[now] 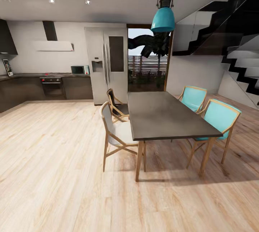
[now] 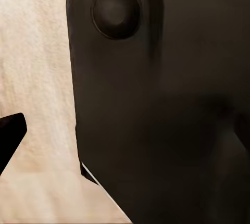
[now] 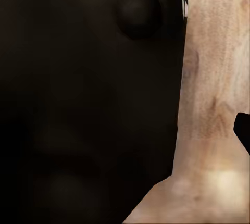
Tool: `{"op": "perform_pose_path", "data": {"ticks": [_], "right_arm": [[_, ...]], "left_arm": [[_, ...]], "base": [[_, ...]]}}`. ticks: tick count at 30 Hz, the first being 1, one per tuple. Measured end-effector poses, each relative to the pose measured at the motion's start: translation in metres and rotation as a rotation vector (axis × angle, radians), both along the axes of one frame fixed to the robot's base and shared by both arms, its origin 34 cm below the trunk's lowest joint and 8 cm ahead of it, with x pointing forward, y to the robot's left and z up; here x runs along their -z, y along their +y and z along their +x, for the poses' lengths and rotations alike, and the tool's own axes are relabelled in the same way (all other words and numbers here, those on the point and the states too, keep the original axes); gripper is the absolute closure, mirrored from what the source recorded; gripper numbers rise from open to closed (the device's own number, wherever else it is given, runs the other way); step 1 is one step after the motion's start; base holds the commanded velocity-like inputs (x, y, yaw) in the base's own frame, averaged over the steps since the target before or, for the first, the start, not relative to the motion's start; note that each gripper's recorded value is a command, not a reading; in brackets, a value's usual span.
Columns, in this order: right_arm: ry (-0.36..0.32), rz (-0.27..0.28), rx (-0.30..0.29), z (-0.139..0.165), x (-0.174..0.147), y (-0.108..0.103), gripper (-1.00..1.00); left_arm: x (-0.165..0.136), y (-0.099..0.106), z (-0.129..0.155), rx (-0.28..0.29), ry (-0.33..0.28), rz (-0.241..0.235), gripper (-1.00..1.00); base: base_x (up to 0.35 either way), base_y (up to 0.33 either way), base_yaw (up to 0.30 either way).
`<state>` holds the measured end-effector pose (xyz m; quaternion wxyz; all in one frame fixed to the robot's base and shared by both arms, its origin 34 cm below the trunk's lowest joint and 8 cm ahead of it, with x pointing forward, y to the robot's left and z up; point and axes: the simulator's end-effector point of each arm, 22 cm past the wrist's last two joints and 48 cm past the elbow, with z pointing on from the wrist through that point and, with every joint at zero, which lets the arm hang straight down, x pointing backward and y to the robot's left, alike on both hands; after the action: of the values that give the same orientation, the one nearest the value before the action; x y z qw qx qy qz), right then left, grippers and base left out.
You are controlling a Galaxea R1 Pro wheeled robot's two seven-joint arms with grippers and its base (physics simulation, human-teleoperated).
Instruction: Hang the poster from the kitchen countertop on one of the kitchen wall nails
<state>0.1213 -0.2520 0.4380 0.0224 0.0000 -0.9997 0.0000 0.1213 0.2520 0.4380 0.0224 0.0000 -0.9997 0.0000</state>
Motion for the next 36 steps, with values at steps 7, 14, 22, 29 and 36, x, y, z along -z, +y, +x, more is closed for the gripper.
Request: {"op": "perform_pose_path", "data": {"ticks": [7, 14, 22, 29, 36], "right_arm": [[-0.117, -0.032, 0.032, 0.059, 0.000, -0.023, -1.00], [-0.206, -0.029, 0.023, 0.105, -0.004, -0.021, -1.00], [-0.496, -0.069, -0.008, 0.218, -0.034, -0.053, -1.00], [-0.705, -0.089, -0.025, 0.306, -0.078, -0.064, -1.00], [-0.747, -0.089, -0.028, 0.322, -0.089, -0.063, -1.00]], "left_arm": [[0.000, -0.006, -0.005, -0.020, -0.011, -0.007, -1.00], [0.000, -0.015, 0.016, -0.013, -0.055, -0.019, -1.00], [-0.017, -0.023, 0.137, -0.014, -0.318, -0.028, -1.00], [-0.050, 0.036, 0.224, -0.057, -0.515, 0.049, -1.00], [-0.056, 0.050, 0.233, -0.091, -0.561, 0.068, -1.00]], "base": [[0.000, 0.000, 0.000], [0.000, 0.000, 0.000], [0.000, 0.000, 0.000], [0.000, 0.000, 0.000], [0.000, 0.000, 0.000]]}}
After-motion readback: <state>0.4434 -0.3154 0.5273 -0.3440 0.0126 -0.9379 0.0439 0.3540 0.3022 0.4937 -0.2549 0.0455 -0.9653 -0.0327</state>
